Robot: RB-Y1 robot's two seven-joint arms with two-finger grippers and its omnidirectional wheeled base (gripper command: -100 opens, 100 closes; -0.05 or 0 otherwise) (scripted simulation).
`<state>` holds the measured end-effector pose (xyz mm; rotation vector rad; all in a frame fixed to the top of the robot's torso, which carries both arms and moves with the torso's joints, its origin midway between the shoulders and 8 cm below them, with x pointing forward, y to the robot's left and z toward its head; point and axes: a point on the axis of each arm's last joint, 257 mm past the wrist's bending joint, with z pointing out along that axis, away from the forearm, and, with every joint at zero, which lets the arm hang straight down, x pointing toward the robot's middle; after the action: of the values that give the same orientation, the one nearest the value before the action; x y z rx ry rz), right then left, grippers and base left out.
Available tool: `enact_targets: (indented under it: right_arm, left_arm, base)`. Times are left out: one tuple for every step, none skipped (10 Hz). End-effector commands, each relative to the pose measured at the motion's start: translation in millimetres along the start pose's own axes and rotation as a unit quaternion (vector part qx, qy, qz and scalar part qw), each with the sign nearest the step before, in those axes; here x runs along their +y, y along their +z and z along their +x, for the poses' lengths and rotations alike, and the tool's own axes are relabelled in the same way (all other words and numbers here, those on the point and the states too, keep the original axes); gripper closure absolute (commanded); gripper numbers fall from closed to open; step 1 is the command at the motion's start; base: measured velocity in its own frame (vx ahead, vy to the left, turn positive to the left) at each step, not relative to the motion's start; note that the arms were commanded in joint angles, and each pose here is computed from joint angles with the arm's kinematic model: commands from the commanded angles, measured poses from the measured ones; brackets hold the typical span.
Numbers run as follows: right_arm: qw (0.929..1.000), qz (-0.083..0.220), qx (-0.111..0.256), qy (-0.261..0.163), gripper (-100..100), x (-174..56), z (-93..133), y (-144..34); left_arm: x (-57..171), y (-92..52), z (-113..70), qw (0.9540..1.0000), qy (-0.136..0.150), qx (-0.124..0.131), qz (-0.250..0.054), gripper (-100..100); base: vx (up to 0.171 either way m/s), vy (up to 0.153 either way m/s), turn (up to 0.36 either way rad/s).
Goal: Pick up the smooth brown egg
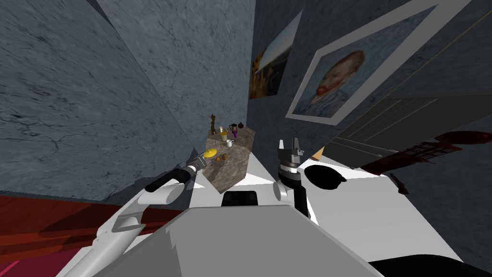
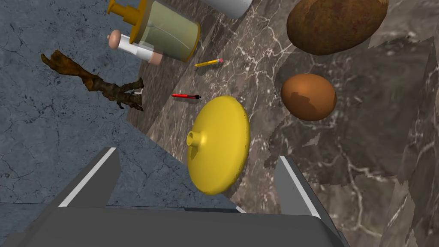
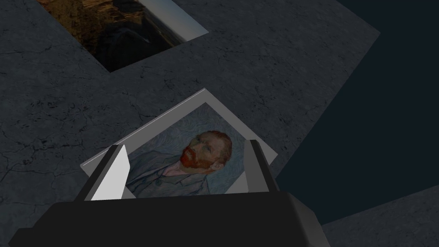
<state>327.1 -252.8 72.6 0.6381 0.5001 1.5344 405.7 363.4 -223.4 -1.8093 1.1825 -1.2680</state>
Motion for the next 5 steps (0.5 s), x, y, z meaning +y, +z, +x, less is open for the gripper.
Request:
enact_targets:
  right_arm:
    - [1.0, 0.0, 0.0, 0.0, 0, 0, 0, 0.0]
    - [1.0, 0.0, 0.0, 0.0, 0, 0, 0, 0.0]
    - [1.0, 0.0, 0.0, 0.0, 0, 0, 0, 0.0]
    - [1.0, 0.0, 0.0, 0.0, 0, 0, 0, 0.0]
    - [1.0, 0.0, 0.0, 0.0, 0, 0, 0, 0.0]
  left_arm:
    - [8, 1.0, -7.4, 0.9997, -0.01, -0.011, -0.022, -100]
    - [9, 0.5, -16.0, 0.9987, -0.028, -0.019, -0.037, -100]
    - [16, -0.2, -19.2, 0.998, -0.028, -0.025, -0.05, -100]
    - [16, -1.1, -26.9, 0.9965, -0.045, -0.033, -0.062, -100]
    - [22, -2.2, -29.8, 0.9955, -0.045, -0.039, -0.073, -100]
  base:
    - [0.011, -0.015, -0.05]
    - [0.018, -0.019, -0.089]
    - [0.021, -0.013, -0.042]
    - [0.031, -0.02, -0.084]
    - [0.025, -0.013, -0.044]
